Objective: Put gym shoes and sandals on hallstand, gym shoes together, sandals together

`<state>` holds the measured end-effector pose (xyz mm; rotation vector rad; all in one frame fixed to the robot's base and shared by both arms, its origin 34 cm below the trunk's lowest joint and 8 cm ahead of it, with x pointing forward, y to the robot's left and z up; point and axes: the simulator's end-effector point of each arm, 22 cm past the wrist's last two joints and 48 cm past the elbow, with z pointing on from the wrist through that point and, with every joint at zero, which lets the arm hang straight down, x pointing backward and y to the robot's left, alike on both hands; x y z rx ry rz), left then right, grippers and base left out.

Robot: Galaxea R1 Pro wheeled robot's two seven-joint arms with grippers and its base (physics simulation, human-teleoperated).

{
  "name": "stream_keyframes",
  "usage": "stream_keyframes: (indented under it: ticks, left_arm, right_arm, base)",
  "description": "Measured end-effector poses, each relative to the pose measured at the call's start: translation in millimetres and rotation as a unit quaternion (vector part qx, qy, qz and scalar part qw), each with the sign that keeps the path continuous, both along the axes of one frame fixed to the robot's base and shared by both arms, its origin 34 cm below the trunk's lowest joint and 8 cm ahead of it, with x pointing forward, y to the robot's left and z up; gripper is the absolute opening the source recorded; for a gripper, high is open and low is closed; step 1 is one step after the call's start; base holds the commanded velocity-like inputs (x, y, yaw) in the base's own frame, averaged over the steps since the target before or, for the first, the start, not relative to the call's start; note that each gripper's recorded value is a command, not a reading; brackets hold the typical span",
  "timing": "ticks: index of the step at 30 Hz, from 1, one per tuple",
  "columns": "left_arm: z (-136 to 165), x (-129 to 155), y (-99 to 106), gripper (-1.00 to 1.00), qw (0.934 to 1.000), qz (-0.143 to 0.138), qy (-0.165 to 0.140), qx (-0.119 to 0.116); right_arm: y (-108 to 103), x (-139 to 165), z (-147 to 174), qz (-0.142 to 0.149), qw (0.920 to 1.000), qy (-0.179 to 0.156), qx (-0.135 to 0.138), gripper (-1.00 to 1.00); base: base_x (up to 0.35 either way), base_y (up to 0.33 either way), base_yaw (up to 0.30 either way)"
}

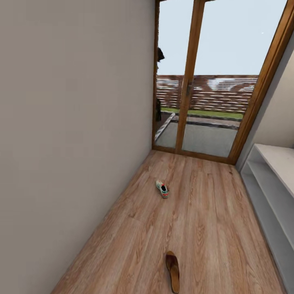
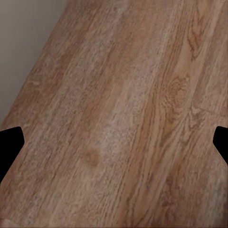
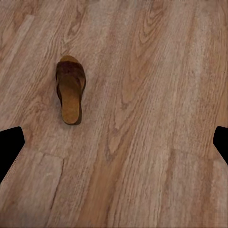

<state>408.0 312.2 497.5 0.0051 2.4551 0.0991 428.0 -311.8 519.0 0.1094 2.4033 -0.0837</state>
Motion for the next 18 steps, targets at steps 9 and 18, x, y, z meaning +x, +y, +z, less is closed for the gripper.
stream_keyframes:
  ticks: [9,18]
  left_arm:
    - [0.0,0.2,-0.2,1.00,1.0000,0.000,0.000,0.000]
    - [0.1,0.8,-1.1,1.00,1.0000,0.000,-0.001,-0.001]
  right_arm:
    - [0.0,0.2,-0.1,0.000,1.0000,0.000,0.000,1.00]
    - [0.2,0.4,0.0,0.000,1.0000,0.000,0.000,1.00]
  base:
    - [0.068,0.003,0.000]
    - [0.007,0.000,0.000]
